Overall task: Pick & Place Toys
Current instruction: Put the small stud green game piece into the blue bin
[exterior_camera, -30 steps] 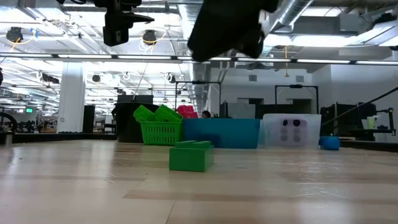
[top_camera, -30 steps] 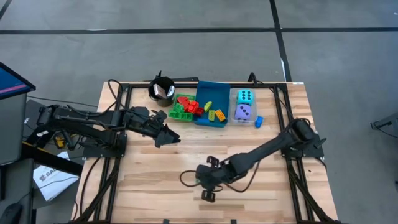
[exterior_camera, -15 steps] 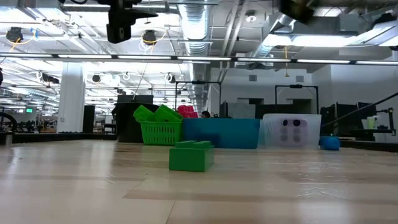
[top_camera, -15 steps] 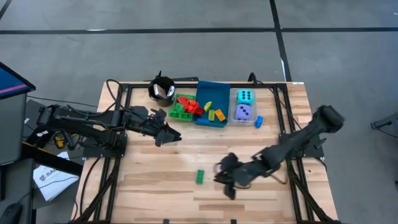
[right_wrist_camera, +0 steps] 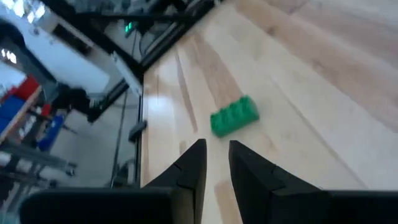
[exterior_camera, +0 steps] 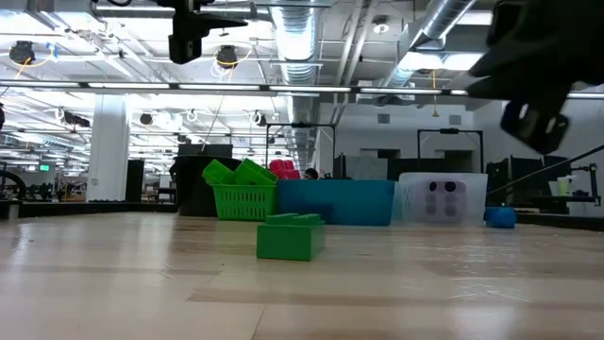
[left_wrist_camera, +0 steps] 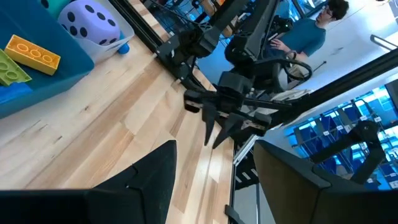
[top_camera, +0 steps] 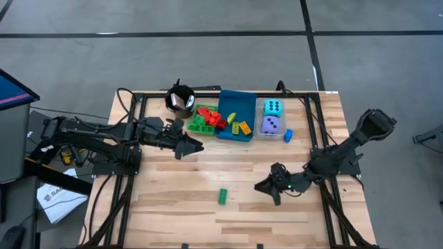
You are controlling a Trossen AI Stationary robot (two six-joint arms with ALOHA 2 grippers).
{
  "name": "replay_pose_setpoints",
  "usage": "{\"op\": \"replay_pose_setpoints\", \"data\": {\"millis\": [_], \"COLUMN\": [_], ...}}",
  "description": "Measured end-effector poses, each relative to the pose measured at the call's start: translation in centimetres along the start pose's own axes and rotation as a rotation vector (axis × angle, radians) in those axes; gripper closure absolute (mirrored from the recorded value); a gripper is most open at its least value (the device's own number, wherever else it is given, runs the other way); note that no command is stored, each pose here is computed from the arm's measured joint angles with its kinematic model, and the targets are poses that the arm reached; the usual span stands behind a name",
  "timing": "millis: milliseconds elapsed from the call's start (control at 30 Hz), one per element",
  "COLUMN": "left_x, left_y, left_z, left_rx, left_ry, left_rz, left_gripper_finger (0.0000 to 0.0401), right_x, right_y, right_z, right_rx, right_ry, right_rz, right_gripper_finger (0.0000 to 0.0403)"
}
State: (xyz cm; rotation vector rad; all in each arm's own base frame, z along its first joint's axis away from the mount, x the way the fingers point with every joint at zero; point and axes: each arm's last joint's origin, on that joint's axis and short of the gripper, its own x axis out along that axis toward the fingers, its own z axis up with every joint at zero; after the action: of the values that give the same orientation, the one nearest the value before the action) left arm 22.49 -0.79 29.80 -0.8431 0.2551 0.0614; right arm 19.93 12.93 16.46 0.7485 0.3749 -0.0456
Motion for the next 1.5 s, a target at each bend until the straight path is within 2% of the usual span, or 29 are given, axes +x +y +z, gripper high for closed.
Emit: {"op": "replay_pose_setpoints", "data": {"millis": [267, 367, 500, 667, 867, 1000, 1100, 1300, 1400, 1500], "left_x": [0.0, 0.0, 0.0, 0.0, 0.0, 0.0, 0.0, 0.0, 0.0, 0.0], "left_y": [0.0, 0.1, 0.1, 0.1, 0.1, 0.1, 0.1, 0.1, 0.1, 0.1], "left_z": [0.0, 0.0, 0.0, 0.0, 0.0, 0.0, 0.0, 0.0, 0.0, 0.0], "left_rx": [-0.002, -0.003, -0.003, 0.005, 0.005, 0.006, 0.007, 0.006, 0.006, 0.005], "left_ry": [-0.017, -0.019, -0.018, -0.018, -0.018, -0.017, -0.016, -0.016, -0.017, -0.019], "left_rz": [0.016, 0.018, 0.019, 0.019, 0.019, 0.020, 0.022, 0.021, 0.020, 0.018], "left_gripper_finger": [0.0193, 0.0193, 0.0193, 0.0193, 0.0193, 0.0193, 0.0193, 0.0193, 0.0193, 0.0193], "right_x": [4.2, 6.5, 9.3, 11.8, 12.7, 12.6, 12.5, 12.4, 12.4, 12.5], "right_y": [-0.8, -1.3, -1.0, 1.1, 2.6, 3.9, 4.0, 4.1, 4.1, 4.2], "right_z": [-0.4, -0.8, -1.1, -0.8, 0.0, 0.9, 0.8, 0.5, 0.3, 0.2], "right_rx": [-0.006, 0.140, 0.405, 0.518, 0.502, 0.386, 0.386, 0.348, 0.346, 0.378], "right_ry": [-0.077, -0.118, -0.172, -0.226, -0.214, -0.194, -0.133, -0.063, 0.014, 0.084], "right_rz": [-0.028, -0.048, 0.020, 0.142, 0.103, 0.058, 0.018, 0.025, 0.052, 0.087], "right_gripper_finger": [0.0337, 0.0337, 0.0337, 0.0337, 0.0337, 0.0337, 0.0338, 0.0342, 0.0321, 0.0275]}}
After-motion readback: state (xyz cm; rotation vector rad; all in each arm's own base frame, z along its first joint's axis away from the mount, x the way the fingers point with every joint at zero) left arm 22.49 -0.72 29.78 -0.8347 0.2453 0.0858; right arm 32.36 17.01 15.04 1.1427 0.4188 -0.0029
